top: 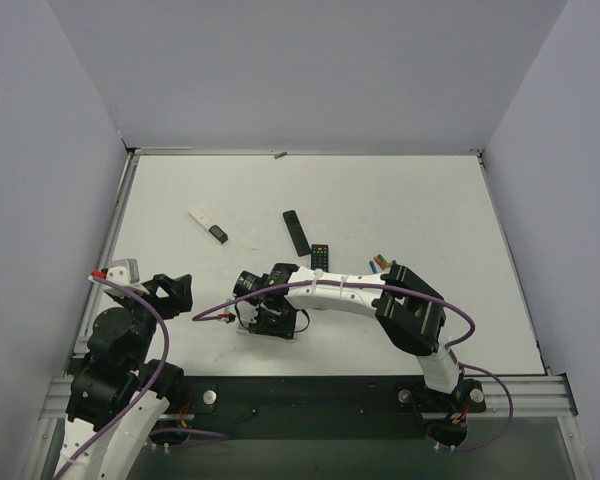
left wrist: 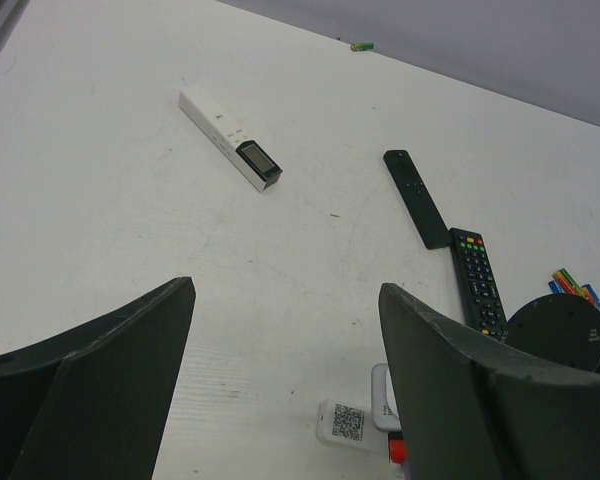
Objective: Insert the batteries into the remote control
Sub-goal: Load the battery cover into the remote control.
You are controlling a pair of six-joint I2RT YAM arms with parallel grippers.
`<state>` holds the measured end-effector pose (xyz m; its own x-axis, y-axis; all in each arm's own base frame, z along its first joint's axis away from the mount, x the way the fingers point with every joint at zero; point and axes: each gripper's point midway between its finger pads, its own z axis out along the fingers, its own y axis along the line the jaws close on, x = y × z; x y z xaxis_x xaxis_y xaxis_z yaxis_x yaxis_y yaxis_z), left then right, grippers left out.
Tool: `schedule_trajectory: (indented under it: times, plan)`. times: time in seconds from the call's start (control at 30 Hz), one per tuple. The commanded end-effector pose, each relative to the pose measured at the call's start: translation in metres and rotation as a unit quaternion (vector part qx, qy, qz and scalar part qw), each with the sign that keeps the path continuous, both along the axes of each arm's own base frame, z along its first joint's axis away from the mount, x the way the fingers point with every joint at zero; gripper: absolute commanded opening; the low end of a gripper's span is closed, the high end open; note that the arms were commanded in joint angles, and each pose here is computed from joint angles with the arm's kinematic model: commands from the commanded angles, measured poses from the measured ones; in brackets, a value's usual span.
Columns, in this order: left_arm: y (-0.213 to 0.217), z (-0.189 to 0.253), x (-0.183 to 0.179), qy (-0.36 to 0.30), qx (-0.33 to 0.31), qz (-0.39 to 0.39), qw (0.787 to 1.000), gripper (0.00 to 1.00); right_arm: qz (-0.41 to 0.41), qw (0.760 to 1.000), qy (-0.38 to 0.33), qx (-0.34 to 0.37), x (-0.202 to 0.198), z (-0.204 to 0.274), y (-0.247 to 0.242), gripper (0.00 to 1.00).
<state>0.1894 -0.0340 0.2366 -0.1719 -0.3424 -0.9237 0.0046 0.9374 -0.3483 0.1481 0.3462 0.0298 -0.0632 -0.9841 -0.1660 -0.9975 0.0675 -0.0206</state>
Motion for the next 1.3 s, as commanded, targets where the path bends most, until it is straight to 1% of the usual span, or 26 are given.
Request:
schedule_trajectory:
  times: [0.0, 0.2, 0.43, 0.53, 0.73, 0.93, 1.07, 1.27]
  plan:
    - [-0.001, 0.019, 0.003, -0.032, -0.005, -0.003, 0.999, 0.85, 0.012, 1.000, 0.015, -0.003, -0.010, 0.013, -0.004, 0.27]
    - [-0.001, 0.019, 0.003, -0.032, -0.005, -0.003, 0.999, 0.85, 0.013, 1.000, 0.018, 0.004, -0.012, 0.016, -0.001, 0.27]
    - [-0.001, 0.018, 0.003, -0.030, -0.005, -0.003, 1.000, 0.85, 0.014, 1.000, 0.013, -0.006, -0.009, 0.010, -0.002, 0.28]
    - [-0.002, 0.019, 0.003, -0.032, -0.006, -0.004, 0.999, 0.85, 0.011, 1.000, 0.010, -0.009, -0.007, 0.009, -0.003, 0.31]
    - [-0.001, 0.018, 0.003, -0.031, -0.004, -0.003, 1.000, 0.85, 0.011, 1.000, 0.006, -0.004, -0.005, 0.011, 0.000, 0.31]
    - [-0.002, 0.018, 0.003, -0.031, -0.005, -0.004, 1.000, 0.85, 0.011, 1.000, 0.002, 0.007, -0.005, 0.019, 0.004, 0.33]
    - [-0.001, 0.018, 0.003, -0.031, -0.004, -0.004, 1.000, 0.85, 0.011, 1.000, 0.002, 0.015, -0.005, 0.024, 0.005, 0.36]
    - [-0.002, 0.017, 0.004, -0.030, -0.004, -0.005, 1.000, 0.85, 0.001, 1.000, -0.003, 0.024, -0.004, 0.031, 0.004, 0.37]
